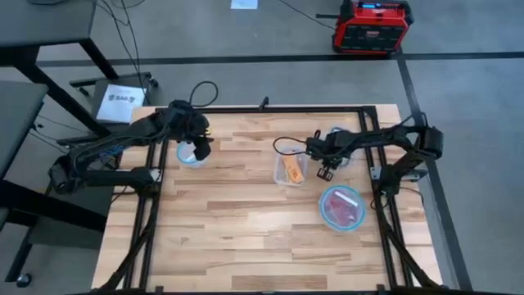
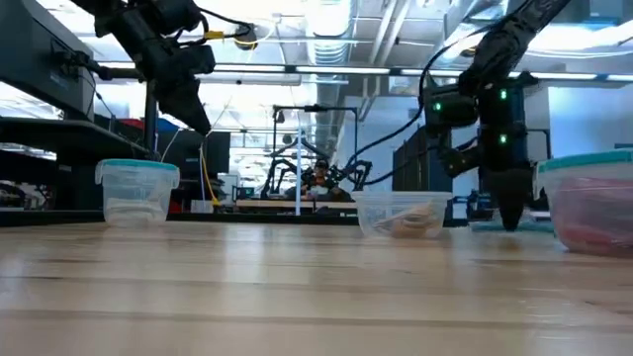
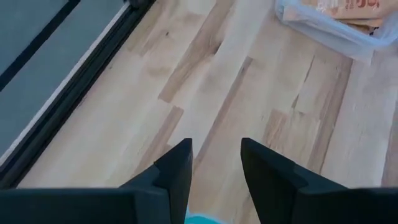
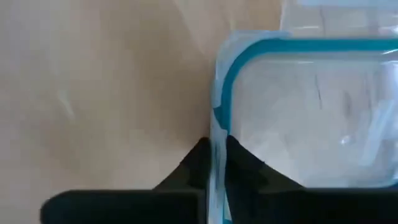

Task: Sort candy
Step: Close the rectangular transparent bin

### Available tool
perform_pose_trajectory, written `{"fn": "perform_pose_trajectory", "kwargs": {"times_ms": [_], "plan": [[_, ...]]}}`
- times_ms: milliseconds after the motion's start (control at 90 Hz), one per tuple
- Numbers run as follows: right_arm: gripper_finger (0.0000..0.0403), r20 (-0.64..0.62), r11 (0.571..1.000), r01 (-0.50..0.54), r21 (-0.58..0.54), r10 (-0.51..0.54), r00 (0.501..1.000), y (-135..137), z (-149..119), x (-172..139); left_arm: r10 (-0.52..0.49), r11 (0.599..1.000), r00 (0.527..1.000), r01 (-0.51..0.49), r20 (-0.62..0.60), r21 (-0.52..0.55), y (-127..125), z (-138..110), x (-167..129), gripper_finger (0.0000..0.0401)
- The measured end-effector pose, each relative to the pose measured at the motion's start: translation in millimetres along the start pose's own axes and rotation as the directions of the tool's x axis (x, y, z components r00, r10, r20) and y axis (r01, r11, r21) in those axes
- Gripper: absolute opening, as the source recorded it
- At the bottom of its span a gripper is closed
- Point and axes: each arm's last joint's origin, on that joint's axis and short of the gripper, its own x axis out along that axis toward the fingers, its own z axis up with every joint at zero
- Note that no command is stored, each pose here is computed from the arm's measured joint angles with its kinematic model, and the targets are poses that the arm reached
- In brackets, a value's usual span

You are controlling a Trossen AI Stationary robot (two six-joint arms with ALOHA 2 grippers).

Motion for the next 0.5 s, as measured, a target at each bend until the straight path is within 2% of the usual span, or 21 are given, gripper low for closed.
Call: {"fn": "perform_pose_trajectory", "kwargs": {"times_ms": [144, 267, 389, 500], "plan": [[0.0006, 0.039, 1.0, -0.012, -0.025, 0.013, 0.999, -4, 2, -44, 0.0, 1.0, 1.0, 0.0, 0.029, -0.005, -1, 3, 0, 0.0123], [0.0004, 0.152, 0.997, -0.056, -0.054, 0.063, 0.986, -9, 2, -93, -0.011, 1.0, 0.998, 0.011, 0.059, 0.003, -4, 6, 0, 0.0123], [0.0002, 0.275, 0.99, -0.123, -0.073, 0.139, 0.951, -14, -4, -136, -0.013, 1.0, 0.996, 0.012, 0.09, 0.013, -5, 9, 0, 0.0123], [0.0002, 0.364, 0.986, -0.142, -0.092, 0.166, 0.916, -18, -15, -168, -0.01, 1.0, 0.993, 0.008, 0.12, 0.014, -5, 12, 0, 0.0123]]}}
